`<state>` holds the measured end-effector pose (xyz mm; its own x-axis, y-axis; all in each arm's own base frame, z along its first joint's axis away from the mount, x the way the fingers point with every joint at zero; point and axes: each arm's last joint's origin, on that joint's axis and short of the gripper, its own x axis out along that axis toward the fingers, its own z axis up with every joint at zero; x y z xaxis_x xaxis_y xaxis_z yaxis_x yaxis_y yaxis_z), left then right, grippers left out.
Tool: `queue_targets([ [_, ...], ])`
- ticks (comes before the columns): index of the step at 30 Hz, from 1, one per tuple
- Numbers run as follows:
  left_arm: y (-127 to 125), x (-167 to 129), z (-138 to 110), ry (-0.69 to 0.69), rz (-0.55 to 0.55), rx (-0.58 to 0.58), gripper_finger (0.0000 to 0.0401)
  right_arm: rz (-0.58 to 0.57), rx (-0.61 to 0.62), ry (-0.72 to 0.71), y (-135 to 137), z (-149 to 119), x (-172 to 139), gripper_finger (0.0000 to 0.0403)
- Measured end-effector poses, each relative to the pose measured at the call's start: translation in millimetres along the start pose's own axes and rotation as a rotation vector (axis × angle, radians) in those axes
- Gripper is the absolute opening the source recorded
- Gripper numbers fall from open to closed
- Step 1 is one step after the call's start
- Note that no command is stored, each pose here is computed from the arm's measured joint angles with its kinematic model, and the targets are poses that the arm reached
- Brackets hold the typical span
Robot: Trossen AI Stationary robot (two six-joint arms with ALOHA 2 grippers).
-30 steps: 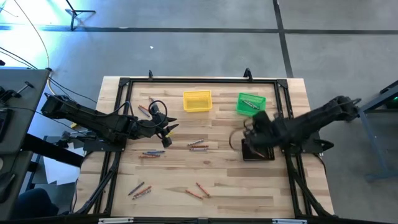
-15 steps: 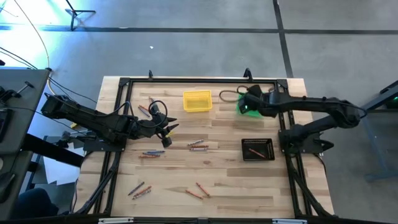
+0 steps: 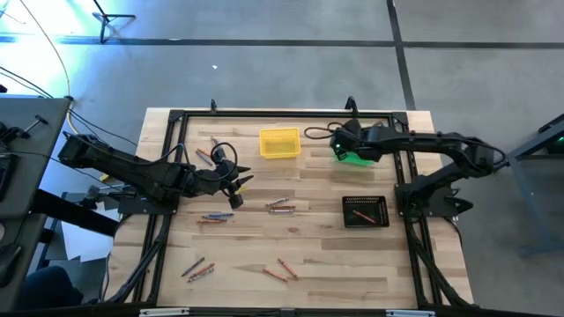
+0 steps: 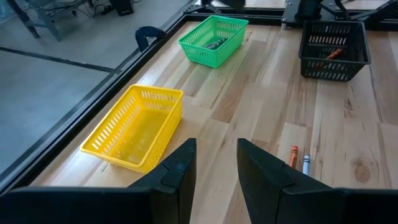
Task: Sort crayons
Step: Put the gray crayon into the green basket
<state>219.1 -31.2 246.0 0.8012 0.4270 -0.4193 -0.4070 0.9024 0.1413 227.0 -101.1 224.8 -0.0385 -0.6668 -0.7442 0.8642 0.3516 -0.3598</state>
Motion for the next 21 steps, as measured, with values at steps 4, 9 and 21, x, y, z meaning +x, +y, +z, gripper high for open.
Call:
queue_targets([
  [4,0.0,0.0,0.0,0.0,0.0,0.0,0.0101,-0.02,-0.059,0.046,10.3,-2.9,12.9,0.0005],
  [9,0.0,0.0,0.0,0.0,0.0,0.0,0.0101,-0.001,-0.132,0.107,19.1,-7.1,22.7,0.0005],
  [21,0.3,0.0,-1.5,0.013,0.003,-0.009,0.0101,0.056,-0.182,0.174,19.7,-10.6,22.6,0.0037],
])
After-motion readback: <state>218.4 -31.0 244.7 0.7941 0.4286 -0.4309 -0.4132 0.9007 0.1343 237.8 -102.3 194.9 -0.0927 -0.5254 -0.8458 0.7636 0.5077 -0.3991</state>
